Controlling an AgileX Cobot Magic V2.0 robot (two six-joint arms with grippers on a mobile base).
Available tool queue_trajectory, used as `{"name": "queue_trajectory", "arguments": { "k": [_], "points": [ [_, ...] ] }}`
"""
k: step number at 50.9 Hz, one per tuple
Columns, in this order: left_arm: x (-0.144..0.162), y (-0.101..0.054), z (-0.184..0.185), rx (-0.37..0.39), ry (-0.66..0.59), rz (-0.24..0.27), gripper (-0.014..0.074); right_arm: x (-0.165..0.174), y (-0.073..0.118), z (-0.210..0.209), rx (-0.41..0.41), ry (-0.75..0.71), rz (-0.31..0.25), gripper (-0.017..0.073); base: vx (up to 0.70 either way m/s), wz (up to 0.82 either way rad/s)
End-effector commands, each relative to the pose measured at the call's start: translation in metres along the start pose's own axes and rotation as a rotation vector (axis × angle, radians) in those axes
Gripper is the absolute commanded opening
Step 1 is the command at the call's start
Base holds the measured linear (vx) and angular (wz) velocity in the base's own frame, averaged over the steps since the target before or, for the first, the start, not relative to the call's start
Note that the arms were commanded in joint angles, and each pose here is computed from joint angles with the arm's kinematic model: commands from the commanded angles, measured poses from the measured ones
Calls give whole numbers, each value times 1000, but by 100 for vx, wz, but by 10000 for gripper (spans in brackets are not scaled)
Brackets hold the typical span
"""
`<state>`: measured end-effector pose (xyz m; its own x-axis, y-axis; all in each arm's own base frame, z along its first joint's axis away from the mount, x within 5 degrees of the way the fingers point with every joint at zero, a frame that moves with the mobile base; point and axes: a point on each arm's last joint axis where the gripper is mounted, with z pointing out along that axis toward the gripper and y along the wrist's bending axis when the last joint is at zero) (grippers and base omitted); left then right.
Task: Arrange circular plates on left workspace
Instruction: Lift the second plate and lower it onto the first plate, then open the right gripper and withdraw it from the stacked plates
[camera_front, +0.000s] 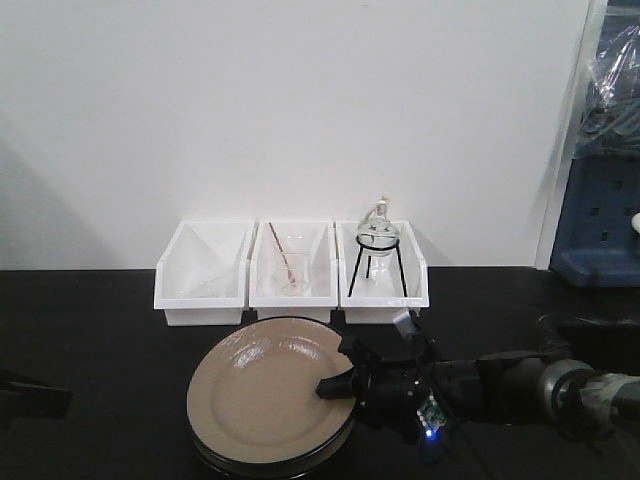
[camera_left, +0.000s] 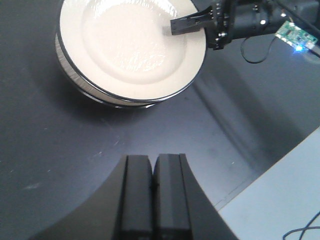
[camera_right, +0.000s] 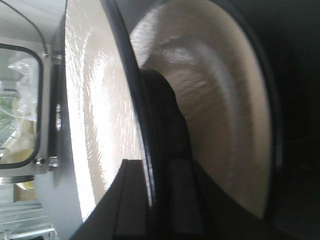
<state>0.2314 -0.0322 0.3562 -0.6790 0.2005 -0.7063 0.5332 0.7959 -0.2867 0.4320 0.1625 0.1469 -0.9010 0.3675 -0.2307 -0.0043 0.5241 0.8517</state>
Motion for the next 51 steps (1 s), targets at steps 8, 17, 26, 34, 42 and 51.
{"name": "queue_trajectory", "arguments": {
  "k": [8,17,26,34,42,51],
  "points": [
    [-10,-10,-11,3,-83,0,-3,-13,40,-16,-117,-59,-155,83,0,0],
    [-10,-10,-11,5,-81,0,-3,-13,40,-16,-112,-65,-246,273,0,0],
    [-10,-10,-11,7,-80,-16,-3,-19,40,-20,-53,-122,-571,504,0,0],
    [-10,-10,-11,5,-81,-16,-3,-26,48,-30,22,-192,-745,509,0,0],
    [-10,-10,-11,5,-82,-16,-3,-34,55,-41,113,-254,-841,509,0,0],
    [-11,-9,-11,0,-87,-17,-3,-41,64,-56,240,-308,-946,509,0,0]
  ]
}}
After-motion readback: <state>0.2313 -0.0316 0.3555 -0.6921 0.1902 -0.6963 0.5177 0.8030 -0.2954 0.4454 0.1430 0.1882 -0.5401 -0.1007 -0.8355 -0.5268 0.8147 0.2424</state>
